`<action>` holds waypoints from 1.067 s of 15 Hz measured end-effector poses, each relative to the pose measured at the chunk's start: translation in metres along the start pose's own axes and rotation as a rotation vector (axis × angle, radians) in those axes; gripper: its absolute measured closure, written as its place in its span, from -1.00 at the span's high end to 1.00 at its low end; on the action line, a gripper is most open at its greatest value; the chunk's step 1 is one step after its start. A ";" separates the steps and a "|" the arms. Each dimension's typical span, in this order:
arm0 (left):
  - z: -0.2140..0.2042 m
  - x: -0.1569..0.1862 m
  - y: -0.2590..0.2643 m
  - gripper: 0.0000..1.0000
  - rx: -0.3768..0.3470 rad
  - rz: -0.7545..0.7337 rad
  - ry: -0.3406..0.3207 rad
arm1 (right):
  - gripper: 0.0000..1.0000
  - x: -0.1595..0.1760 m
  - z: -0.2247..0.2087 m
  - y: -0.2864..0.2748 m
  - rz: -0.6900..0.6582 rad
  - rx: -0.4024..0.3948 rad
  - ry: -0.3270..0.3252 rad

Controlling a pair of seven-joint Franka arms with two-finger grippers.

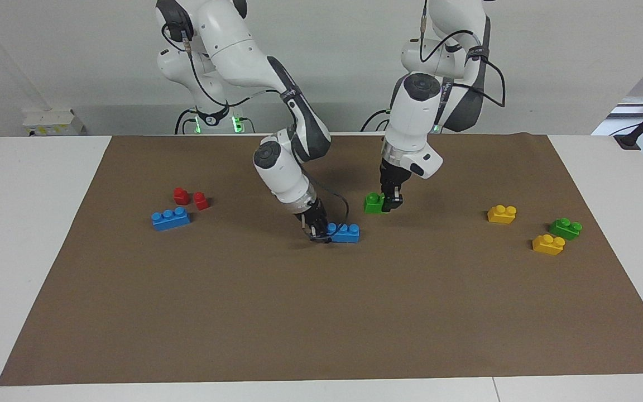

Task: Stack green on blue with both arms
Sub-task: 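Press the green brick onto the blue brick held by the right gripper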

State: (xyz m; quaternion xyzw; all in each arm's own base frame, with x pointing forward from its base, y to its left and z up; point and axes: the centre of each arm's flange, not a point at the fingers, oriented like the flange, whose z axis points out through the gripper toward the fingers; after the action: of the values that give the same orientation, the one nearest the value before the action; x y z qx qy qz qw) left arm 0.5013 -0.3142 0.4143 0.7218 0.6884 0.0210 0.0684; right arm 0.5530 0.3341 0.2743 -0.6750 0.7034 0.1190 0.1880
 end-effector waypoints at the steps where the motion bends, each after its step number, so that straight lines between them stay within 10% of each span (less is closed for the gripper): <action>1: 0.006 -0.005 -0.001 -0.31 -0.001 -0.001 -0.003 | -0.30 0.000 0.000 0.000 0.000 0.000 0.000; 16: 0.053 -0.030 0.008 -0.31 -0.040 -0.002 0.017 | -0.30 0.002 -0.001 -0.001 0.007 0.006 -0.001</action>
State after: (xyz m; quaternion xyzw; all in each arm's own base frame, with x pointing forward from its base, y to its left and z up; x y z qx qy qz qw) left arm 0.5142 -0.3484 0.3652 0.7195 0.6890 0.0408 0.0769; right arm 0.5542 0.3320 0.2740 -0.6719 0.7061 0.1180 0.1900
